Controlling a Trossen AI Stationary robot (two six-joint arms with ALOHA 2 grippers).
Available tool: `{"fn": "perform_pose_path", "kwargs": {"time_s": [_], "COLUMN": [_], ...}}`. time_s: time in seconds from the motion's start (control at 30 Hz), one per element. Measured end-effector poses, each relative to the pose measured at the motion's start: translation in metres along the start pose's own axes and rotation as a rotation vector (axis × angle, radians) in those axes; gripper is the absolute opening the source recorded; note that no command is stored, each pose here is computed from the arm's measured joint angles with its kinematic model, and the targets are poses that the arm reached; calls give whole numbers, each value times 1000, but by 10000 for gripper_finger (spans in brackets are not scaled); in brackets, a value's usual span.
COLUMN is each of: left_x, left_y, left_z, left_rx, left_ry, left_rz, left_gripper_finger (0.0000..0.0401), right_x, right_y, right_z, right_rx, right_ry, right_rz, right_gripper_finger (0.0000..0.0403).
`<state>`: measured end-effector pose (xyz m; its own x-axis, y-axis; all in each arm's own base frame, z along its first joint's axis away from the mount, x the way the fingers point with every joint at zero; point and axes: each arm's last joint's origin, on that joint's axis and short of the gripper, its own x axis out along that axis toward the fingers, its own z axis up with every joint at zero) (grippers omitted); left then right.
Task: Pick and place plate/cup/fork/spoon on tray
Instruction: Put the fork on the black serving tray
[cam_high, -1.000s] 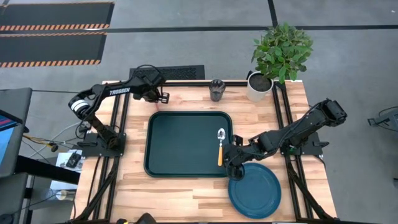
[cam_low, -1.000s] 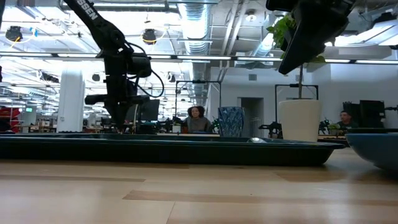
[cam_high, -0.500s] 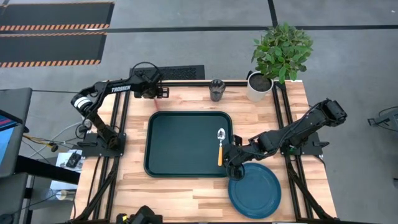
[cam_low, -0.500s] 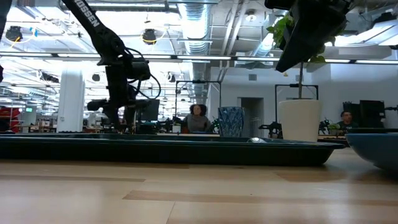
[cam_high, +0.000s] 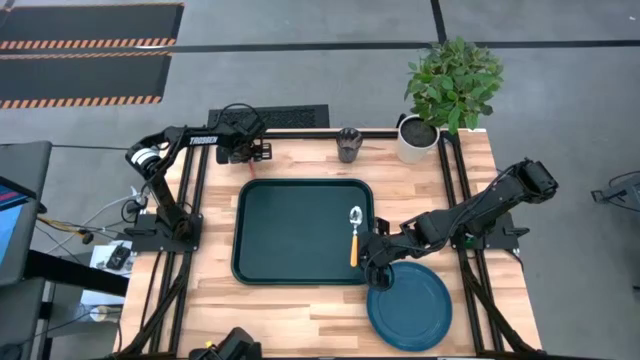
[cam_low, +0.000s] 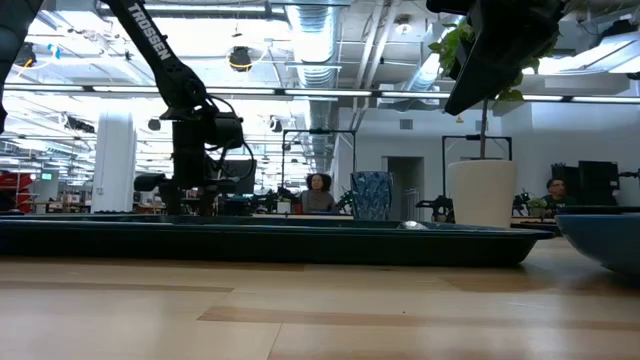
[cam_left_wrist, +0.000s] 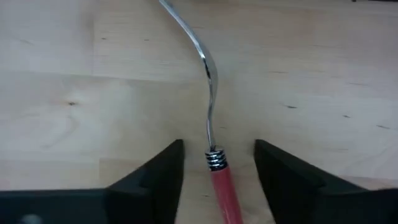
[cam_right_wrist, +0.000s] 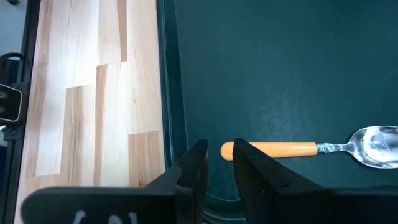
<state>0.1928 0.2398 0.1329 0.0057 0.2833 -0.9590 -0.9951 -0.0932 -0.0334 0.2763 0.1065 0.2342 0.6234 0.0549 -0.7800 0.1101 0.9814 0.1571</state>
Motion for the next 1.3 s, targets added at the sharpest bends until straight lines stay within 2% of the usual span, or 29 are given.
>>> {"fn": "perform_pose_path", "kwargs": {"time_s": [0.2, 0.27, 0.5, 0.93, 1.3], "left_x": [-1, -2, -1, -2, -9], "left_y": [1, 2, 3, 8, 4], "left_z": [0, -1, -3, -8, -17], "left_rx": [-6, -29, -81, 229, 345], "left_ry": [-3, 5, 2, 17, 44], "left_rz": [11, 26, 46, 152, 156], "left_gripper_finger": [40, 18, 24, 19, 17], "right_x": [0, 0, 0, 0, 0], "right_y": [-1, -1, -1, -1, -1], "right_z": [0, 1, 1, 1, 1], "right_rx": [0, 0, 0, -3, -1], "right_ry": [-12, -16, -16, -18, -24], "right_rz": [-21, -27, -27, -29, -27], "right_gripper_finger": [102, 102, 102, 102, 102]}}
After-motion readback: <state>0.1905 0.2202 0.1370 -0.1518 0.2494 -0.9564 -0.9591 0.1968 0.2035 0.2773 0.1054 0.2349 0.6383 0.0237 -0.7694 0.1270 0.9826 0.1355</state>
